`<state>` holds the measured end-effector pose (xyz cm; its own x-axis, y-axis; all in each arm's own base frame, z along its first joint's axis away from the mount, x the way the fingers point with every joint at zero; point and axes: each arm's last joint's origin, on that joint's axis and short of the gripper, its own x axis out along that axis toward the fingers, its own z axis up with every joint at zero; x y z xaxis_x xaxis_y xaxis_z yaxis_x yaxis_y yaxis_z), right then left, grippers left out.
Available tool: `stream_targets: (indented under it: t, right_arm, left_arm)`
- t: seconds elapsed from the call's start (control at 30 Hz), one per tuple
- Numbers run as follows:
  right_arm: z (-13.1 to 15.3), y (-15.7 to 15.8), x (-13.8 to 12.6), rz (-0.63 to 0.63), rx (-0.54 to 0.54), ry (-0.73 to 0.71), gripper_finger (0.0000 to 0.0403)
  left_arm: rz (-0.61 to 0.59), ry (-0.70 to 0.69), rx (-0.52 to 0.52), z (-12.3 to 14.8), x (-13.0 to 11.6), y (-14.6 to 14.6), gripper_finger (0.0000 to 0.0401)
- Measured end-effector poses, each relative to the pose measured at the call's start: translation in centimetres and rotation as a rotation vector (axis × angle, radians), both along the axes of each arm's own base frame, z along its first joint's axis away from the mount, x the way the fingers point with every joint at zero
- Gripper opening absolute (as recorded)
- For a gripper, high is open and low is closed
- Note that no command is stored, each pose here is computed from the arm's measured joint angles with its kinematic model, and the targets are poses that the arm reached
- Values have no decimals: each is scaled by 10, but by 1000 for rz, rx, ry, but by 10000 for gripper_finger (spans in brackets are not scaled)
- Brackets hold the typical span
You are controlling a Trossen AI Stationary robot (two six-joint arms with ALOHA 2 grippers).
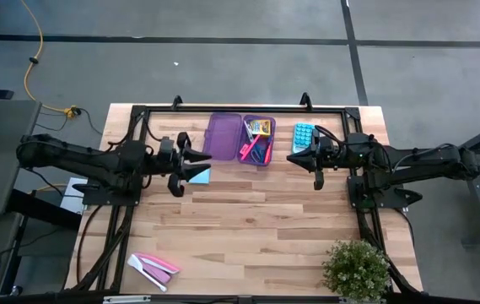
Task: Pack school essentials
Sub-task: Put the blue pencil into the purple supply box
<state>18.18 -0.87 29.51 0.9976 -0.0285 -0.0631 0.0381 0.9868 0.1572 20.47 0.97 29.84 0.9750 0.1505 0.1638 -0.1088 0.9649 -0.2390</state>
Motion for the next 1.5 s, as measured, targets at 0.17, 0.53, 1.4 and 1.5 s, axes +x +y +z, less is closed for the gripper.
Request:
stream_targets:
  t: [0.17, 0.53, 1.4, 1.5]
  right_arm:
    - [0, 0, 0, 12, 0, -5, 0]
    - [3, 2, 0, 62, -13, -35, 0]
    - [8, 3, 0, 104, -70, -87, 0]
    - [8, 3, 0, 89, -71, -86, 0]
  left_arm:
    - [10, 3, 30, 1, 0, 1, 126]
    - [18, 17, 103, 1, 0, 1, 126]
    - [114, -6, -91, 0, 0, 5, 126]
    - [229, 73, -132, 0, 0, 13, 126]
